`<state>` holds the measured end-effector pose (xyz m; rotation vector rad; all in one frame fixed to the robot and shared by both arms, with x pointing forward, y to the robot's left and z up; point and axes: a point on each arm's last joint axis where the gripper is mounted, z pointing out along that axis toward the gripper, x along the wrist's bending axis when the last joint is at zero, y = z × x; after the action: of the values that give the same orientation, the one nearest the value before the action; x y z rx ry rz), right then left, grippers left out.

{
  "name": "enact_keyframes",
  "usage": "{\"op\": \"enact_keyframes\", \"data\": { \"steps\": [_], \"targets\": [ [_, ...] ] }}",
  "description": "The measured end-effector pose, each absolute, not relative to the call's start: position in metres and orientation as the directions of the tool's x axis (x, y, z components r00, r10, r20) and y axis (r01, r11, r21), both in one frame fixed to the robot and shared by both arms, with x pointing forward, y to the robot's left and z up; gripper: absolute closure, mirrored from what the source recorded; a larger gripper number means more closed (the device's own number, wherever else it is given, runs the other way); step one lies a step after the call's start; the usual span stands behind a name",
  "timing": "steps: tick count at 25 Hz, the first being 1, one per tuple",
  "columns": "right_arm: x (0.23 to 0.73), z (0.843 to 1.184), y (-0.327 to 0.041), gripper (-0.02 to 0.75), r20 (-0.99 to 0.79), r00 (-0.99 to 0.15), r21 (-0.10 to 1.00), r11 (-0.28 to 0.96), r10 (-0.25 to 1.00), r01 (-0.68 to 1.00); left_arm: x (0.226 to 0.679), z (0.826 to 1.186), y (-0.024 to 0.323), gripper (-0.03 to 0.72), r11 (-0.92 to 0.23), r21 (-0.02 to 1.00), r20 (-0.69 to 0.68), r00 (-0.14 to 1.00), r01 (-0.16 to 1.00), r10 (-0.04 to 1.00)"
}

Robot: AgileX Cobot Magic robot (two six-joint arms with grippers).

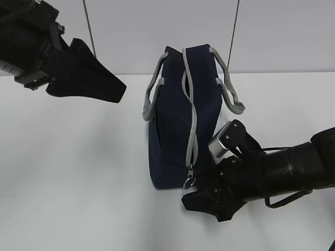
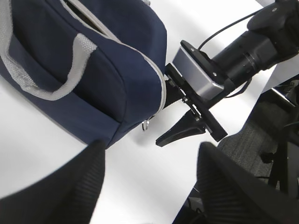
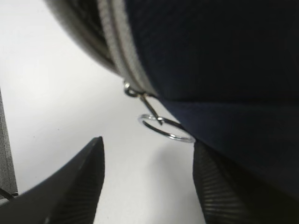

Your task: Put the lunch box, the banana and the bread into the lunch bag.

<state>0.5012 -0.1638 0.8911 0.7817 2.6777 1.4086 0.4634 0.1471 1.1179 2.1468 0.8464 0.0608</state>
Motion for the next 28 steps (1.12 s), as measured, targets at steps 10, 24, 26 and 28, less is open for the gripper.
{"op": "enact_keyframes", "data": {
  "steps": [10, 24, 26, 28],
  "targets": [
    [0.5019, 0.8900, -0.1649, 0.292, 0.210, -0.867, 0.768, 0.473, 0.452, 0.432, 0.4634, 1.1175, 0.1474, 0.254, -0.454, 0.702, -0.225, 0.775, 0.549, 0.590],
    [0.4942, 0.8898, -0.1641, 0.292, 0.281, -0.865, 0.730, 0.492, 0.416, 0.474, 0.4632, 1.1172, 0.1476, 0.254, -0.458, 0.700, -0.223, 0.777, 0.548, 0.589],
    [0.4939, 0.8898, -0.1639, 0.292, 0.282, -0.866, 0.730, 0.493, 0.412, 0.472, 0.4632, 1.1172, 0.1476, 0.254, -0.458, 0.700, -0.223, 0.777, 0.548, 0.589],
    [0.4938, 0.8898, -0.1639, 0.292, 0.282, -0.867, 0.731, 0.494, 0.410, 0.471, 0.4632, 1.1172, 0.1476, 0.254, -0.458, 0.700, -0.223, 0.777, 0.548, 0.589]
  ]
}}
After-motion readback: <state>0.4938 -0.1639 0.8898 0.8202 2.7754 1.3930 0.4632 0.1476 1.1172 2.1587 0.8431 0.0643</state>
